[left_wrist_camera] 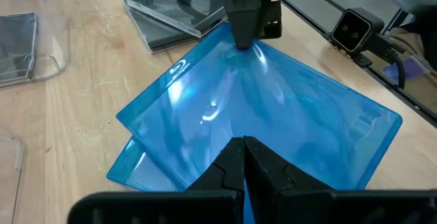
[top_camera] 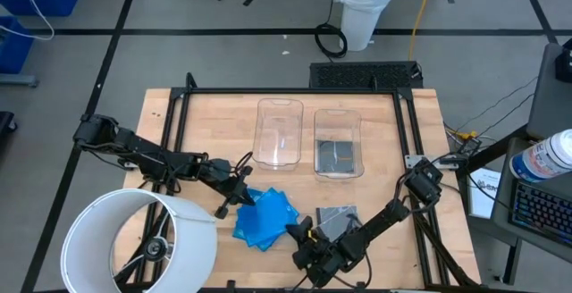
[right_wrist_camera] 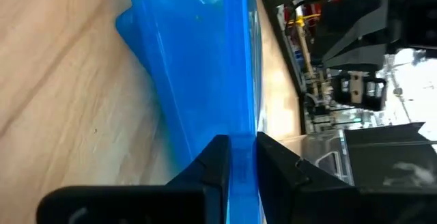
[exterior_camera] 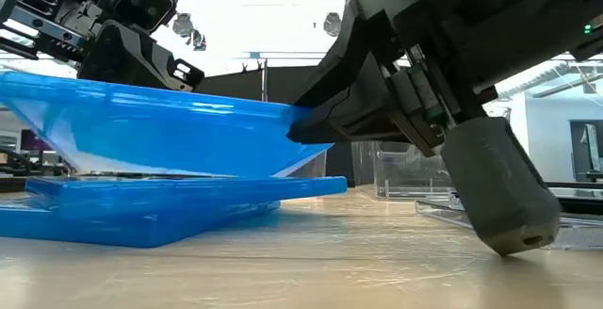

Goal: Pick & place jewel cases by type
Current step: Put the blue CD case into the left transparent bin

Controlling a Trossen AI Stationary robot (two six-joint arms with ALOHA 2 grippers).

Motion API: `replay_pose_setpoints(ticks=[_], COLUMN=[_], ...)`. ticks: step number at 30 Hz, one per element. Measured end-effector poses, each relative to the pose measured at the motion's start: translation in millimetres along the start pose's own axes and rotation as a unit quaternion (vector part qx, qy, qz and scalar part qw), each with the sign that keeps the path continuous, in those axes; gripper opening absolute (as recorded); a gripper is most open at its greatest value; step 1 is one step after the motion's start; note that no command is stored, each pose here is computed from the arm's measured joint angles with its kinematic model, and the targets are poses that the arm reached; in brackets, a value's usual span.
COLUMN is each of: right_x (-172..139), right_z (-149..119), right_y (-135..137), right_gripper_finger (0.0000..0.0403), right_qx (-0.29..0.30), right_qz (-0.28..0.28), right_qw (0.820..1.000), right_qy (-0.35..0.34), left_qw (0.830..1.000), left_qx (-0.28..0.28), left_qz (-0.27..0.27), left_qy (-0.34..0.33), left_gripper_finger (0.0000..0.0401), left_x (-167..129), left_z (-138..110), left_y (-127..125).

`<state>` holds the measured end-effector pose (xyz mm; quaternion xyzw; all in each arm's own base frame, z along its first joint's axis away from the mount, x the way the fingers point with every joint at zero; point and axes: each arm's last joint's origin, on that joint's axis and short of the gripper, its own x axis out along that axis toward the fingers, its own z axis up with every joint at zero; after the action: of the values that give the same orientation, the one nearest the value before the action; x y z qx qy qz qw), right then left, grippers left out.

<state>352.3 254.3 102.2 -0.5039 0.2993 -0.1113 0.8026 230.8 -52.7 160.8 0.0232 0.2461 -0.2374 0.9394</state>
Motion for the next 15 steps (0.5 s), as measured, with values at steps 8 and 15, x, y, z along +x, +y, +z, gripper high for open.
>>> replay_pose_setpoints(ticks=[8,15], right_x=[-16,-40], right_z=[8,20], right_y=[4,-14], right_gripper_finger=[0.0043,0.0042], right_qx=[-0.059,-0.063], right_qz=[-0.042,-0.05], right_qw=[0.997,0.996], right_qy=[-0.01,-0.039], left_qw=[1.0,1.0], left_qx=[-0.001,-0.003], left_qz=[0.0,0.0], left_qy=[-0.001,0.0], left_gripper_finger=[0.001,0.001], left_x=[0,0], left_z=[0,0], left_y=[0,0])
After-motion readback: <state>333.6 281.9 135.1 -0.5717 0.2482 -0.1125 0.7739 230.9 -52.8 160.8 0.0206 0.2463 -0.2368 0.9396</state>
